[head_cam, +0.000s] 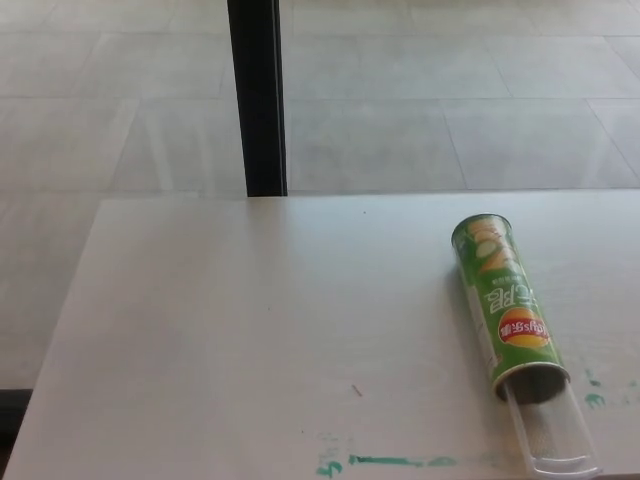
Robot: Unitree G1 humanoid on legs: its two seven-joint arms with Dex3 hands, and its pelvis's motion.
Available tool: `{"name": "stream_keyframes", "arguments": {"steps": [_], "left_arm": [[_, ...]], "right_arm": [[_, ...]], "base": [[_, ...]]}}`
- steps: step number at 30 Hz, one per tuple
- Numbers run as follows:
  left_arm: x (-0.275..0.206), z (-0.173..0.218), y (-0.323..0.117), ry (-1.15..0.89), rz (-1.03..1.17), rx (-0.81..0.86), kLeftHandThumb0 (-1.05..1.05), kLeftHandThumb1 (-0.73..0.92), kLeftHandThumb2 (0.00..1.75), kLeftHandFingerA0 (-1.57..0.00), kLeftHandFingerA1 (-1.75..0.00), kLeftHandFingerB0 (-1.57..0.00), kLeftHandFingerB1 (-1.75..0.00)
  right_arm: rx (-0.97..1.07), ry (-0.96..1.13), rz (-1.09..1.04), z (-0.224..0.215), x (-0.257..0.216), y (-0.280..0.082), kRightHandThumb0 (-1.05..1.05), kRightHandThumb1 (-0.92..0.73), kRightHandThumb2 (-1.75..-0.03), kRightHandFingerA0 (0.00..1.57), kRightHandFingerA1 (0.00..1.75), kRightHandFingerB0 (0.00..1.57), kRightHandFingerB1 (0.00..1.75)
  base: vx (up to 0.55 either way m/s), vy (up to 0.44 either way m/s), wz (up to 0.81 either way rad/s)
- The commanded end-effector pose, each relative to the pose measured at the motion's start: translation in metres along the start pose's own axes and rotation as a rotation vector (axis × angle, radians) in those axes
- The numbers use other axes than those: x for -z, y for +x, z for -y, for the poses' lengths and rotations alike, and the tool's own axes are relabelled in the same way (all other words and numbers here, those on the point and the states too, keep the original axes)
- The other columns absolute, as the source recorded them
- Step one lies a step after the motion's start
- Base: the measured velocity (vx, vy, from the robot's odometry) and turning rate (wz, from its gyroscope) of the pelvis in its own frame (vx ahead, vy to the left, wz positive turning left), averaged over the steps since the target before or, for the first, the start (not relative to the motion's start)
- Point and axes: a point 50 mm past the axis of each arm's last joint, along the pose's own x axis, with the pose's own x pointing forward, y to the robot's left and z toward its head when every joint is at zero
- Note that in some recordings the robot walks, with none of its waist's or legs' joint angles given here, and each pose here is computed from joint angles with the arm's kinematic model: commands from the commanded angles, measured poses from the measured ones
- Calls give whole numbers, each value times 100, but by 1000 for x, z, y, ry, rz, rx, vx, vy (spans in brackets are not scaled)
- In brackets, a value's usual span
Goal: Use the right hand as a fist to push the chips tray inside its container kept in the middle of the desk
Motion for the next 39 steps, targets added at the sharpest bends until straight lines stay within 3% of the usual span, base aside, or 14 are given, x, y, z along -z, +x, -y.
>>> {"name": "stream_keyframes", "arguments": {"steps": [1, 5, 6, 11, 12, 14, 20, 24, 25, 32, 33, 35, 36, 39], "left_arm": [[-5, -7, -1, -109, 0, 34, -52, 45, 164, -38, -105, -14, -80], [-2, -7, -1, -118, -9, 41, -36, 70, 143, -31, -81, -9, -68], [-1, -7, -1, -106, -10, 43, -37, 69, 142, -31, -82, -9, -67], [-1, -7, -1, -138, -15, 44, -36, 70, 143, -34, -83, -8, -67], [-1, -8, -2, -132, -13, 45, -35, 70, 143, -35, -84, -9, -68], [-2, -8, -1, -109, -14, 40, -51, 41, 164, -38, -104, -12, -78], [-4, -8, -2, -107, -2, 47, -35, 67, 141, -35, -83, -11, -68], [-3, -8, -1, -82, -21, 32, -46, 46, 157, -32, -93, -11, -73], [-3, -8, -1, -100, -18, 36, -46, 43, 163, -31, -97, -10, -76], [-3, -7, -1, -114, -14, 37, -46, 43, 160, -28, -93, -8, -73], [-3, -7, -1, -101, -21, 41, -47, 45, 160, -27, -91, -7, -72], [-3, -9, -2, -93, -10, 43, -34, 71, 142, -28, -78, -9, -67], [-3, -9, -2, -103, -15, 36, -49, 43, 162, -30, -96, -6, -73], [-4, -10, -2, -106, -25, 30, -42, 47, 159, -29, -93, -5, -71]], "right_arm": [[70, 75, 111, 19, -23, 5, -63, -80, -63, 64, 79, 50, 44], [168, 173, 269, 47, -70, 8, -61, -78, -63, 63, 75, 44, 40], [217, 237, 339, 58, -93, 6, -61, -61, -96, 64, 79, 43, 56], [259, 325, 515, 74, -137, -5, -65, -77, -63, 58, 77, 44, 38], [251, 330, 570, 76, -148, -11, -62, -63, -98, 48, 69, 29, 51], [222, 341, 714, 83, -178, -27, -60, -80, -64, 50, 61, 33, 38], [54, 361, 1055, 69, -242, -83, -56, -79, -64, 55, 52, 41, 41], [-21, 215, 1169, 50, -254, -108, -61, -84, -65, 59, 49, 42, 41], [-90, 170, 1190, 40, -256, -118, -65, -67, -100, 50, 59, 34, 52], [-318, 81, 1255, -3, -247, -141, -66, -80, -65, 65, 51, 43, 41], [-334, 47, 1264, -7, -245, -143, -66, -63, -101, 60, 63, 41, 55], [-391, -17, 1277, -15, -237, -150, -66, -64, -101, 63, 62, 43, 53], [-411, -64, 1281, -18, -233, -154, -68, -65, -102, 63, 62, 43, 53], [-460, -137, 1313, -24, -224, -162, -68, -81, -65, 73, 50, 51, 36]], "base": [[0, 0, 0], [0, 0, 0], [0, 0, 0], [0, 0, 0], [0, 0, 0], [0, 0, 0], [0, 0, 0], [0, 0, 0], [0, 0, 0], [0, 0, 0], [0, 0, 0], [0, 0, 0], [0, 0, 0], [0, 0, 0]]}}
